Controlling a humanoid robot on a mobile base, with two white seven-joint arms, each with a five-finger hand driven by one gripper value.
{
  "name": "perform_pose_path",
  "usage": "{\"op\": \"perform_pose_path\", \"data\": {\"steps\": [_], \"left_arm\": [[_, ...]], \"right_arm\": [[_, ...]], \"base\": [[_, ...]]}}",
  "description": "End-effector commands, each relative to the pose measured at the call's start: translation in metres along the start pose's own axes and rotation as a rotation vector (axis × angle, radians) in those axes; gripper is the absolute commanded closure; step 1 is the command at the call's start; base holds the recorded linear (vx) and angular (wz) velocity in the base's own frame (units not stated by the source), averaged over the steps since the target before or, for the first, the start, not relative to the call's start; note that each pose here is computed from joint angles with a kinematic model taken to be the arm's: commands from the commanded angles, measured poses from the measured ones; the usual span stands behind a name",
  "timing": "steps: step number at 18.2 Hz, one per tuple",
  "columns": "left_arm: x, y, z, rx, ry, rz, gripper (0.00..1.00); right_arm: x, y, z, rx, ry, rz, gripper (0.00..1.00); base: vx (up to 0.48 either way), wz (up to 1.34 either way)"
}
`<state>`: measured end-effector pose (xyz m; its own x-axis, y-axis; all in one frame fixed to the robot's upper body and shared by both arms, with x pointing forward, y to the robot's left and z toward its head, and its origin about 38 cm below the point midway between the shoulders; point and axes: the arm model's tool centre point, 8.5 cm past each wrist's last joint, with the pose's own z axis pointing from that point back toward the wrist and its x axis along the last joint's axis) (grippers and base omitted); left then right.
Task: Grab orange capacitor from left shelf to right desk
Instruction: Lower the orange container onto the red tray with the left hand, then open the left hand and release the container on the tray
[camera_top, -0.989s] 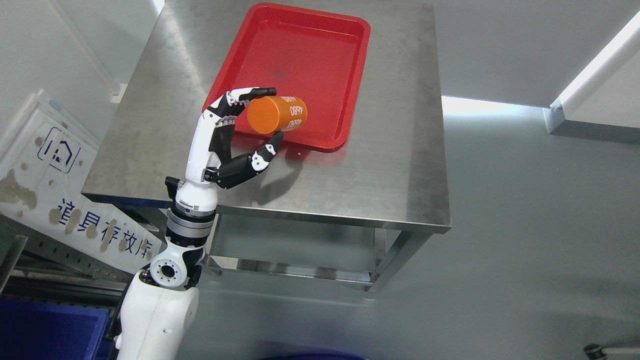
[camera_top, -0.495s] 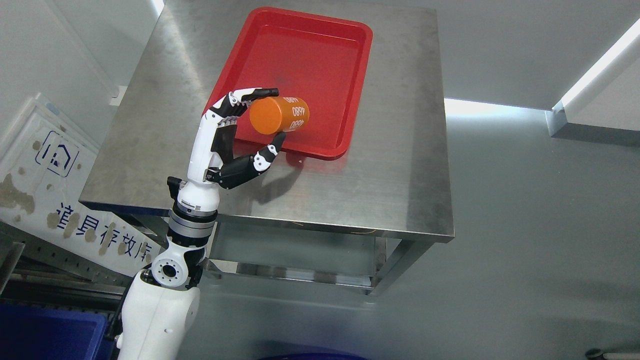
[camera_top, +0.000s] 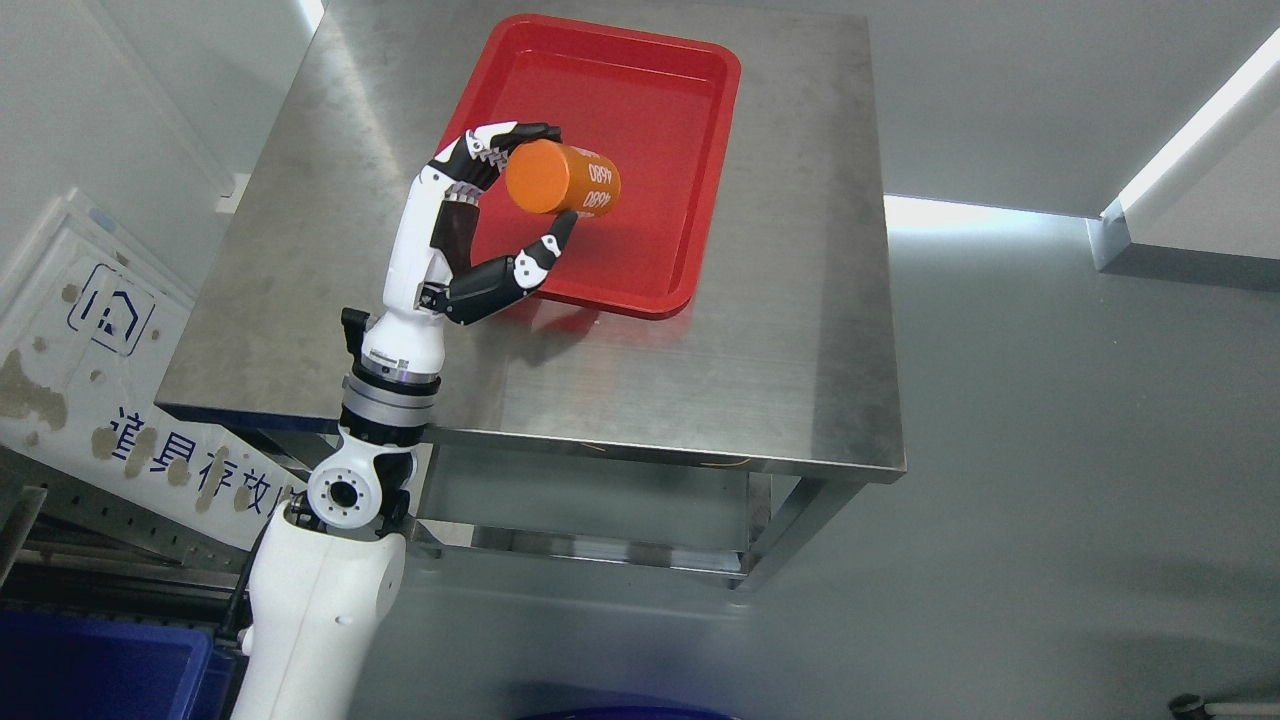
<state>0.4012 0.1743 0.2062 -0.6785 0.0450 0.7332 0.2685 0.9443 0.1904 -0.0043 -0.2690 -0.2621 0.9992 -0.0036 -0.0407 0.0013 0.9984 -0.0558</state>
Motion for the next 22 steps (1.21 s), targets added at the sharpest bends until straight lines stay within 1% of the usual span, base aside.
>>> {"op": "perform_pose_path", "data": {"steps": [1,5,6,8,11,14,18,20,22], "left_arm": [[-0.035,0.025,-0.033,0.021,0.175,-0.009,0.98],[-0.044,0.038,-0.074,0.015,0.233,-0.034,0.98],[-0.045,0.035,-0.082,0.003,0.252,-0.028,0.97],[-0.053,0.032,-0.093,-0.002,0.334,-0.008,0.97],[-0.052,0.017,-0.115,-0.06,0.341,-0.018,0.97],[-0.046,0.017,-0.136,-0.083,0.378,-0.054,0.97],[-0.05,0.017,-0.136,-0.117,0.411,-0.161,0.97],[-0.056,0.014,-0.129,-0.13,0.43,-0.159,0.96],[-0.066,0.009,-0.115,-0.156,0.476,-0.143,0.96]], "right_arm": [[-0.014,-0.011,0.0,-0.018,0.009,-0.011,0.0],[-0.014,-0.011,0.0,-0.018,0.009,-0.011,0.0],[-0.014,-0.011,0.0,-0.018,0.009,-0.013,0.0],[-0.014,-0.011,0.0,-0.018,0.009,-0.011,0.0],[-0.014,-0.011,0.0,-0.018,0.009,-0.013,0.0],[-0.014,-0.011,0.0,-0.018,0.009,-0.013,0.0],[-0.014,-0.011,0.0,-0.018,0.009,-0.013,0.0],[-0.014,-0.011,0.0,-0.018,0.009,-0.011,0.0],[-0.014,-0.011,0.0,-0.018,0.009,-0.013,0.0]], "base": [[0.0,0.0],[0.0,0.0],[0.0,0.0],[0.0,0.0],[0.0,0.0],[0.0,0.0],[0.0,0.0],[0.0,0.0],[0.0,0.0]]}}
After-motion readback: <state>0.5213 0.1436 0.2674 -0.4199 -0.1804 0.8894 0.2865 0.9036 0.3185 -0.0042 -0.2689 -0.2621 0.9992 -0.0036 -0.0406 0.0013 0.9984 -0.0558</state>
